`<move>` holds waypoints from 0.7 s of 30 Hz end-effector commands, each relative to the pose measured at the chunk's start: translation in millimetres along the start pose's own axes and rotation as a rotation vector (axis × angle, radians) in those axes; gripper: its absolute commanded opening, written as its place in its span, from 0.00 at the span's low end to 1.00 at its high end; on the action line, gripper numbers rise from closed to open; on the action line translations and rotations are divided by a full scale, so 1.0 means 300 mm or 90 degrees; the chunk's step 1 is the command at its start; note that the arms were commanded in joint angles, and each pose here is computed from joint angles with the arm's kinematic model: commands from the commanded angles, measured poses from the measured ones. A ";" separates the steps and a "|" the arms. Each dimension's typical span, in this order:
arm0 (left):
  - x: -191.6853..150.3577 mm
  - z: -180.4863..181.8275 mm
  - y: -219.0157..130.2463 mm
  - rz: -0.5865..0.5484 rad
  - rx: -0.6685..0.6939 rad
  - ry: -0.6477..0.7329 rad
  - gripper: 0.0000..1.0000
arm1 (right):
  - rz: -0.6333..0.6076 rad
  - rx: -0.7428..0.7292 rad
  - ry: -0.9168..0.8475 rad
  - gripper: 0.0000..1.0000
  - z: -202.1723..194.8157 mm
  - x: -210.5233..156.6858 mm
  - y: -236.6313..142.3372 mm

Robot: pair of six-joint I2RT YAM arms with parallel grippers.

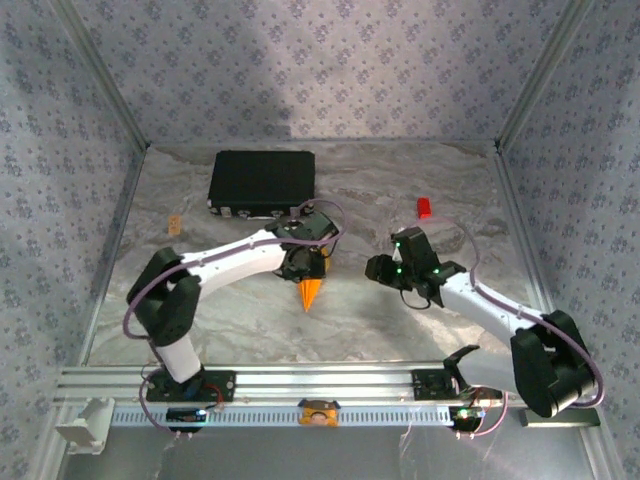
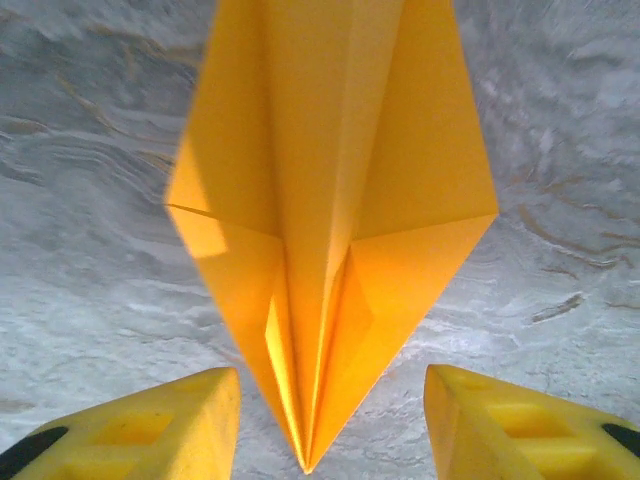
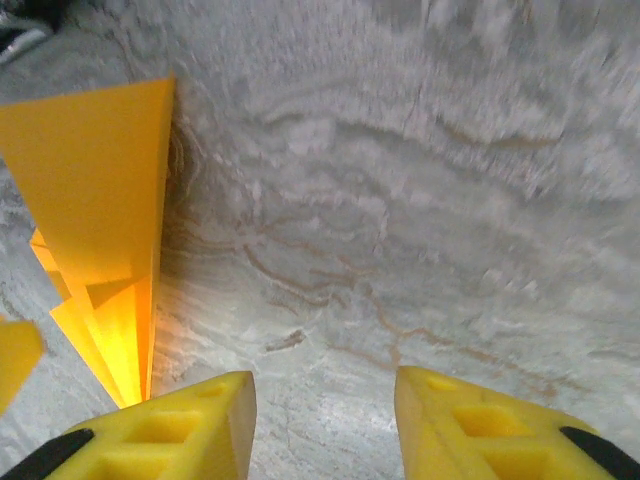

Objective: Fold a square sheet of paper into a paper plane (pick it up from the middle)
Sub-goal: Turn over a paper plane at the center of the table.

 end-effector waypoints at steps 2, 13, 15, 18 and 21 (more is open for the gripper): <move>0.058 0.124 -0.114 -0.107 0.031 -0.014 0.55 | -0.116 -0.087 -0.094 0.51 0.016 0.132 -0.128; 0.108 0.663 -0.233 -0.303 0.136 -0.151 0.88 | -0.384 -0.458 -0.174 0.73 -0.234 0.351 -0.247; 0.111 0.756 -0.240 -0.317 0.177 -0.181 0.91 | -0.368 -0.483 -0.172 0.76 -0.294 0.368 -0.219; 0.113 0.866 -0.226 -0.315 0.256 -0.187 0.93 | -0.358 -0.430 -0.201 0.77 -0.296 0.415 -0.184; 0.128 0.938 -0.200 -0.321 0.311 -0.191 0.93 | -0.404 -0.386 -0.253 0.77 -0.303 0.429 -0.141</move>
Point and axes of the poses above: each hand's point on the last joint's axis, 136 mm out from that joint toward the fingers, its own y axis out along the fingers, its own z axis along the line the jaws close on, x = y × z, the point moved 4 cm from there along -y, back along the fingers, and after that the axes turned 7 degrees about y, right-handed, at the moved point
